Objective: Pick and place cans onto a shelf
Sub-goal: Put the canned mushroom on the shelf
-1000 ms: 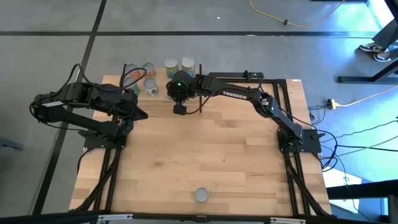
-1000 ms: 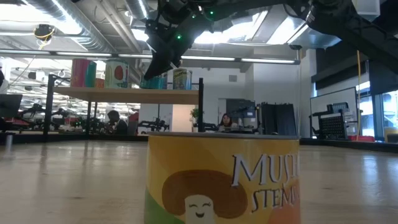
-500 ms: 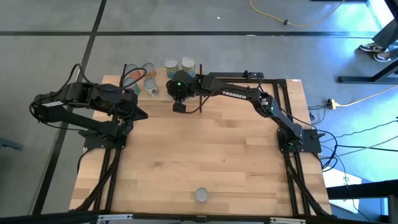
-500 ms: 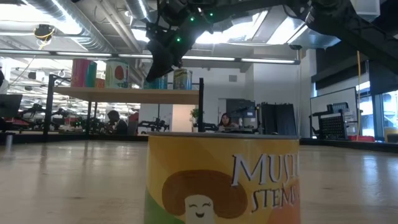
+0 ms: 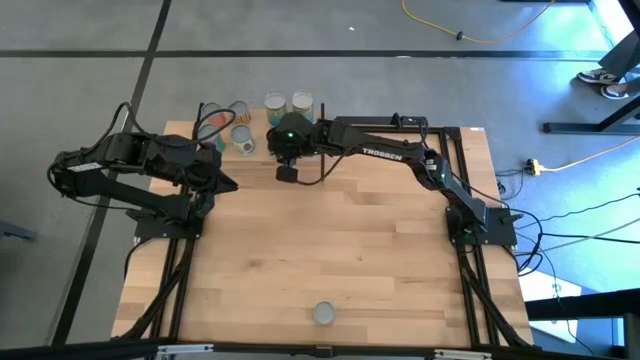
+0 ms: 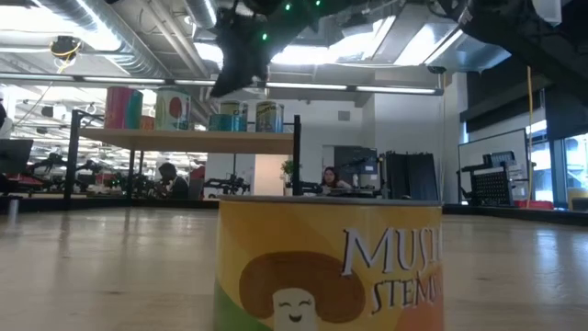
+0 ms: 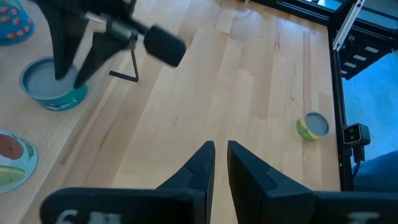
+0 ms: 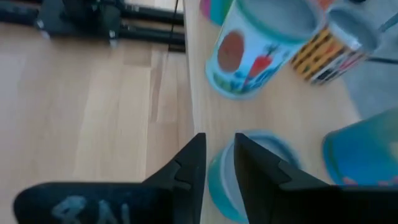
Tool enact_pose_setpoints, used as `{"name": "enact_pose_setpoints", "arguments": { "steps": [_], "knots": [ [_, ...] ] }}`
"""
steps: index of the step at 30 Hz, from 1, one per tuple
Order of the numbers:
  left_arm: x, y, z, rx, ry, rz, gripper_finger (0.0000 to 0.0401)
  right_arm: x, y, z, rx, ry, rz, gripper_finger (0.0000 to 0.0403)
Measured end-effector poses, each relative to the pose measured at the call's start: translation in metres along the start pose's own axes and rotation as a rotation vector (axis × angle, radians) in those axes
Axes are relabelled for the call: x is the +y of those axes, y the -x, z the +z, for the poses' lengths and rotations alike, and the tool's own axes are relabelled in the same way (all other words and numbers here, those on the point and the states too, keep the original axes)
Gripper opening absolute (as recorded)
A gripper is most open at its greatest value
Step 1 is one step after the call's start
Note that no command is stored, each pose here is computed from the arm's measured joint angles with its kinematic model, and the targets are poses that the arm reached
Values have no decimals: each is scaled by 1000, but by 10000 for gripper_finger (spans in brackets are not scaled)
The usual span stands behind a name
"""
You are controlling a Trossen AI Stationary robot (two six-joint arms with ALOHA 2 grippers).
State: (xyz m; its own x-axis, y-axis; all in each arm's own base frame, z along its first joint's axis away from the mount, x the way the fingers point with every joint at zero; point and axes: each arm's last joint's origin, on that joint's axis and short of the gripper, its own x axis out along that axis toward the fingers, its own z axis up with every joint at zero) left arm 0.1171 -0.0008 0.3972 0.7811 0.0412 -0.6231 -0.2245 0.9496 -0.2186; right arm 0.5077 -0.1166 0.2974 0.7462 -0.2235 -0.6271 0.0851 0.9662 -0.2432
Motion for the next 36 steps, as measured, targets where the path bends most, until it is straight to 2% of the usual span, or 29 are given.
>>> {"name": "enact_pose_setpoints", "arguments": {
  "steps": [4,7,11,13,16,19,23,29,33,36],
  "knots": [
    [0,0,0,2,0,1,37,-4,23,13,-57,-2,-20,85],
    [0,0,0,1,1,0,37,-7,51,25,-105,3,-33,85],
    [-1,-4,1,18,0,-10,37,-5,114,45,-178,139,-47,85],
    [-3,-7,1,46,-1,-55,37,-3,150,53,-230,178,-54,85],
    [-9,-11,1,93,-17,-145,37,2,201,59,-284,197,-49,85],
    [-18,-19,1,144,-87,-215,37,5,248,58,-324,206,-44,85],
    [-36,-45,5,200,-146,-260,37,8,299,49,-331,219,-23,85],
    [-76,-99,22,134,-214,-356,37,11,356,27,-301,231,8,85],
    [-103,-134,24,111,-179,-411,37,10,378,13,-273,236,20,85],
    [-118,-156,16,170,-117,-425,34,9,391,6,-265,237,22,85]
  ]
}}
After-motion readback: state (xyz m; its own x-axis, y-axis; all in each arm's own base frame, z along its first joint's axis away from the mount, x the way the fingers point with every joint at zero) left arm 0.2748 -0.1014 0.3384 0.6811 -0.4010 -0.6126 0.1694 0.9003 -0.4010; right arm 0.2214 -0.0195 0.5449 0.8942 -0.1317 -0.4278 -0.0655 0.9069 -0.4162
